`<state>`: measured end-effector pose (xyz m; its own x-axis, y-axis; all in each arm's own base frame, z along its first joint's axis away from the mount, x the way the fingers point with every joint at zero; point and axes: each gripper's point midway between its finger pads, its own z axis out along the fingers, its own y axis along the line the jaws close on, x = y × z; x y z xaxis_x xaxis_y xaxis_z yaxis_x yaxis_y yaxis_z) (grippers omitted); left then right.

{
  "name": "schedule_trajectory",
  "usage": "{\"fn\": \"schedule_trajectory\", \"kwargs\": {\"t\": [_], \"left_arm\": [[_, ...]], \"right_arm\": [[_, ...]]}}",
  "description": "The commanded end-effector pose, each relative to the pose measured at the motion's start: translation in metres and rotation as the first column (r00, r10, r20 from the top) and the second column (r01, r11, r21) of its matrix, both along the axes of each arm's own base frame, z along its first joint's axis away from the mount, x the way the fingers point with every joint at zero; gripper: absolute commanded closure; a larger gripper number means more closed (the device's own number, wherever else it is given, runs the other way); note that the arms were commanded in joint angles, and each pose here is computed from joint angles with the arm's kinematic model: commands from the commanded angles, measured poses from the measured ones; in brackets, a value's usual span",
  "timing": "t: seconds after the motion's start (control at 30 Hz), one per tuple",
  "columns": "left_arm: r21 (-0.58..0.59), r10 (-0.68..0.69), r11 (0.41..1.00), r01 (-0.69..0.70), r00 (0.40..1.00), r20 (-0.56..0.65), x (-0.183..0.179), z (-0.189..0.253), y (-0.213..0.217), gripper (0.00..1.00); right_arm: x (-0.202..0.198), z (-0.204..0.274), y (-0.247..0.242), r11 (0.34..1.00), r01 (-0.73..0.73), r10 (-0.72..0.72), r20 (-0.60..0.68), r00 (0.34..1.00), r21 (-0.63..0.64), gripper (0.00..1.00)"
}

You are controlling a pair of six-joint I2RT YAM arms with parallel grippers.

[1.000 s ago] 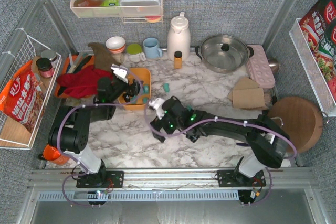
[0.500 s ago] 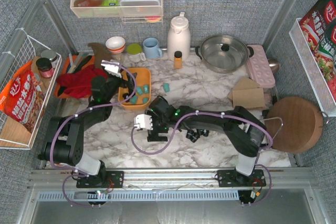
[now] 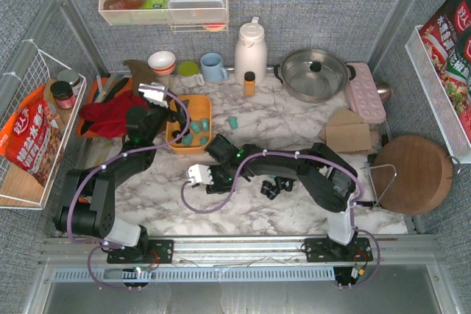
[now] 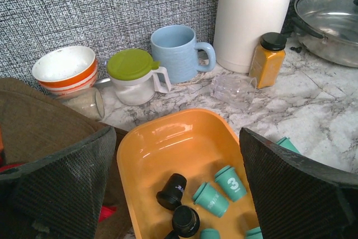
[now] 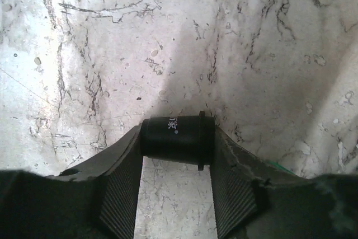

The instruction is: Mix the coffee capsules in the storage basket

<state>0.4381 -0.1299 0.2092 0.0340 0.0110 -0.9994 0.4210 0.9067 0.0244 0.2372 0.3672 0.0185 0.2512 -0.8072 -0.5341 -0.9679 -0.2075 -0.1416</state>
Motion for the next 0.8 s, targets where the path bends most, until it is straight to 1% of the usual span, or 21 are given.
{"fn": "schedule_trajectory", "kwargs": {"t": [0.0,0.13,0.23,0.3,0.37,0.43,0.47,0.53,0.6,0.63,0.7,0.77], "left_arm": [[-0.01,-0.002,1.0,0.002,1.0,0.015,0.0,0.006,0.0,0.01],[-0.008,-0.023,1.0,0.023,1.0,0.015,-0.001,0.006,-0.003,0.01],[0.002,-0.1,0.995,0.1,0.995,0.03,-0.007,0.008,-0.015,0.01],[0.01,-0.179,0.984,0.179,0.982,0.067,-0.014,0.013,-0.028,0.01],[0.018,-0.263,0.965,0.262,0.958,0.117,-0.024,0.019,-0.041,0.01],[0.041,-0.346,0.938,0.345,0.921,0.179,-0.038,0.025,-0.053,0.01],[0.061,-0.391,0.92,0.387,0.895,0.213,-0.046,0.028,-0.06,0.01],[0.103,-0.457,0.889,0.446,0.847,0.273,-0.062,0.033,-0.071,0.01],[0.154,-0.515,0.856,0.493,0.798,0.312,-0.077,0.034,-0.083,0.01],[0.184,-0.55,0.835,0.519,0.771,0.32,-0.084,0.032,-0.09,0.01],[0.246,-0.602,0.798,0.55,0.726,0.332,-0.098,0.027,-0.103,0.01],[0.312,-0.658,0.753,0.579,0.671,0.342,-0.115,0.02,-0.119,0.01]], "right_arm": [[0.0,-0.001,-0.005,1.0,0.01,-0.01,0.022,1.0,0.002,0.59],[0.002,0.011,-0.005,0.996,0.069,-0.072,0.042,0.997,0.06,0.71],[0.0,0.033,-0.006,0.982,0.129,-0.136,0.042,0.99,0.14,0.78],[-0.003,0.054,-0.009,0.954,0.181,-0.19,0.016,0.982,0.239,0.81],[-0.004,0.082,-0.016,0.897,0.261,-0.27,-0.024,0.963,0.358,0.85],[0.004,0.108,-0.025,0.81,0.373,-0.379,-0.083,0.922,0.452,0.87],[0.011,0.123,-0.031,0.757,0.435,-0.434,-0.122,0.893,0.488,0.87],[0.019,0.145,-0.042,0.653,0.55,-0.522,-0.216,0.825,0.521,0.87],[0.026,0.162,-0.054,0.546,0.654,-0.588,-0.316,0.745,0.524,0.87],[0.031,0.168,-0.06,0.481,0.712,-0.625,-0.37,0.687,0.511,0.87],[0.044,0.175,-0.075,0.333,0.821,-0.697,-0.466,0.546,0.464,0.88],[0.05,0.18,-0.085,0.215,0.887,-0.71,-0.558,0.43,0.41,0.89]]}}
